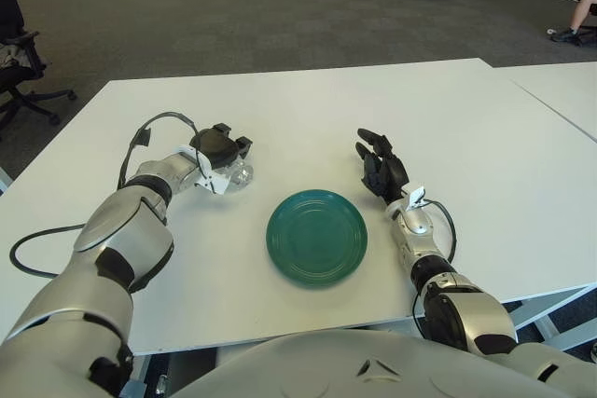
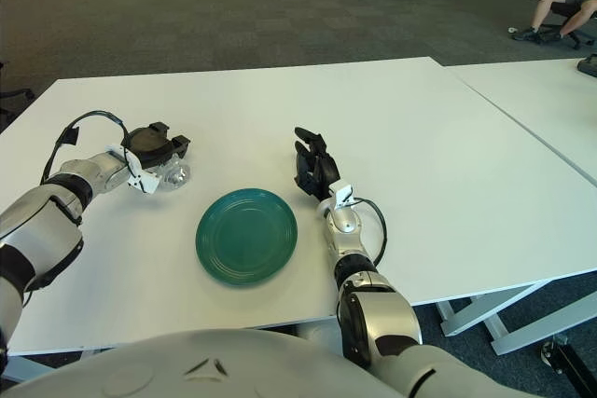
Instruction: Put the bottle into the plate.
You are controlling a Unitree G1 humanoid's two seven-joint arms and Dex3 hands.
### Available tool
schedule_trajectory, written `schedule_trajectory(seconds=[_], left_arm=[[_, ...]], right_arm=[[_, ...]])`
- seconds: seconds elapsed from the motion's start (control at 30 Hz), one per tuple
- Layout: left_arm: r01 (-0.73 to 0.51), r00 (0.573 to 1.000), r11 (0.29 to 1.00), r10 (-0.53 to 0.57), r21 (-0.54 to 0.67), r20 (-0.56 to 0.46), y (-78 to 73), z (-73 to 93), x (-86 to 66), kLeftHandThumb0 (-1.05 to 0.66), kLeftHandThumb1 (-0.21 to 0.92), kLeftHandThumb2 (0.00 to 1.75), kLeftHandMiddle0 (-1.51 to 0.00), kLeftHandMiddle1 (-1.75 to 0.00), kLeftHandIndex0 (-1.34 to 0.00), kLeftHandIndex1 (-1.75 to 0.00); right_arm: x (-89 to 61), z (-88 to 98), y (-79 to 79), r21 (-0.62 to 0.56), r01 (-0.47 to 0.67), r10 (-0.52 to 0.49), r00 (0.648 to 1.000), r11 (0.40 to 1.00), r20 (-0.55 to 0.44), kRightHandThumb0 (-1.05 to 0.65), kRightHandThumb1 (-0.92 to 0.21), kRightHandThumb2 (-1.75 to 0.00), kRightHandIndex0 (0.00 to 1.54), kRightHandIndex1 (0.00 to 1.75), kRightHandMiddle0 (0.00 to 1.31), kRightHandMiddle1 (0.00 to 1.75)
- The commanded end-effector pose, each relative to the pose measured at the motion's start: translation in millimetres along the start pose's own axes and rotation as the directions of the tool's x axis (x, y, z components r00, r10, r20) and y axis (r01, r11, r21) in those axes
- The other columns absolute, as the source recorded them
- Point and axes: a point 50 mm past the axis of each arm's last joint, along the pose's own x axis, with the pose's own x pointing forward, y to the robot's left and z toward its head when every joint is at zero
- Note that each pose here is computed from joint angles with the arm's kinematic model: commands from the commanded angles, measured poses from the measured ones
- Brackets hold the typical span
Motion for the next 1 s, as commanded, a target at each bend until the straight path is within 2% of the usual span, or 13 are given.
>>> schedule_trajectory(seconds=[0.0,0.03,0.17,0.3,0.37,0.47,0.5,0.57,0.6,0.63,0.73,0.8,0.97], left_arm=[[0.055,0.998,0.998,-0.055,-0.033,0.014,-17.0,7.1,-6.0,-0.01,0.13,1.43,-0.7,-1.75,-0.73,-1.43],[0.053,0.999,0.998,-0.052,-0.04,0.01,-16.7,6.8,-6.0,-0.01,0.12,1.47,-0.71,-1.75,-0.7,-1.52],[0.036,0.999,0.996,-0.037,-0.081,-0.007,-15.1,5.4,-5.7,-0.01,0.1,1.54,-0.73,-1.72,-0.63,-1.68],[0.017,1.0,0.994,-0.02,-0.109,-0.024,-11.3,3.0,-4.6,0.0,0.1,1.49,-0.81,-1.55,-0.6,-1.73],[0.007,0.999,0.993,-0.011,-0.115,-0.033,-6.8,-0.4,-3.4,0.0,0.1,1.44,-0.87,-1.39,-0.63,-1.74],[-0.024,0.999,0.991,0.018,-0.132,-0.049,6.6,-9.4,-0.4,-0.01,0.1,1.41,-0.92,-1.25,-0.65,-1.74],[-0.035,0.998,0.99,0.028,-0.137,-0.051,9.4,-10.8,0.1,0.0,0.12,1.45,-0.82,-1.43,-0.64,-1.74],[-0.05,0.997,0.988,0.042,-0.143,-0.057,10.7,-11.2,0.4,0.0,0.13,1.48,-0.72,-1.58,-0.63,-1.75],[-0.09,0.995,0.986,0.084,-0.138,-0.054,17.7,-13.5,1.3,0.0,0.14,1.52,-0.64,-1.73,-0.63,-1.75],[-0.12,0.992,0.984,0.114,-0.134,-0.05,23.0,-15.3,2.0,0.0,0.13,1.47,-0.74,-1.56,-0.62,-1.75],[-0.16,0.987,0.979,0.156,-0.127,-0.041,30.0,-17.1,2.6,0.0,0.12,1.42,-0.87,-1.37,-0.6,-1.75],[-0.188,0.982,0.975,0.186,-0.122,-0.03,33.9,-17.3,2.8,0.0,0.12,1.42,-0.89,-1.36,-0.59,-1.75],[-0.243,0.97,0.963,0.243,-0.117,-0.01,40.4,-17.3,2.7,0.0,0.1,1.47,-0.86,-1.47,-0.58,-1.75]], right_arm=[[-20.7,-18.9,-4.9,0.018,0.036,-0.034,0.996,0.999,-0.082,-0.67,-0.92,-0.79,0.25,0.0,0.0,0.63],[-20.6,-18.9,-5.0,0.018,0.035,-0.034,0.996,0.999,-0.082,-0.68,-0.92,-0.79,0.25,0.0,0.0,0.62],[-20.8,-19.1,-5.1,0.023,0.036,-0.034,0.996,0.999,-0.081,-0.68,-0.92,-0.8,0.25,0.0,0.0,0.62],[-20.9,-18.9,-5.3,0.024,0.038,-0.036,0.996,0.999,-0.077,-0.69,-0.92,-0.8,0.24,0.0,0.0,0.62],[-20.8,-18.4,-5.0,0.022,0.038,-0.036,0.997,0.999,-0.072,-0.69,-0.92,-0.8,0.24,0.0,0.0,0.62],[-20.9,-18.2,-5.2,0.014,0.036,-0.035,0.997,0.999,-0.07,-0.69,-0.92,-0.8,0.24,0.0,0.0,0.61],[-20.8,-18.2,-5.2,0.011,0.034,-0.034,0.997,0.999,-0.071,-0.7,-0.92,-0.8,0.25,0.0,0.0,0.61],[-20.6,-18.8,-5.5,0.003,0.032,-0.031,0.996,0.999,-0.081,-0.7,-0.92,-0.8,0.25,0.0,0.0,0.61],[-20.4,-18.7,-5.6,0.007,0.037,-0.036,0.996,0.999,-0.08,-0.7,-0.92,-0.8,0.25,0.0,0.0,0.61],[-20.3,-18.6,-5.7,0.01,0.041,-0.04,0.996,0.999,-0.08,-0.69,-0.92,-0.79,0.25,0.0,0.0,0.62],[-20.2,-18.3,-5.7,0.015,0.045,-0.044,0.996,0.999,-0.077,-0.68,-0.92,-0.79,0.26,0.01,0.0,0.63],[-19.9,-18.2,-5.6,0.016,0.044,-0.043,0.996,0.999,-0.077,-0.68,-0.92,-0.79,0.26,0.01,0.0,0.64],[-19.4,-18.1,-5.6,0.017,0.039,-0.038,0.996,0.999,-0.078,-0.68,-0.92,-0.8,0.26,0.01,0.0,0.64]])
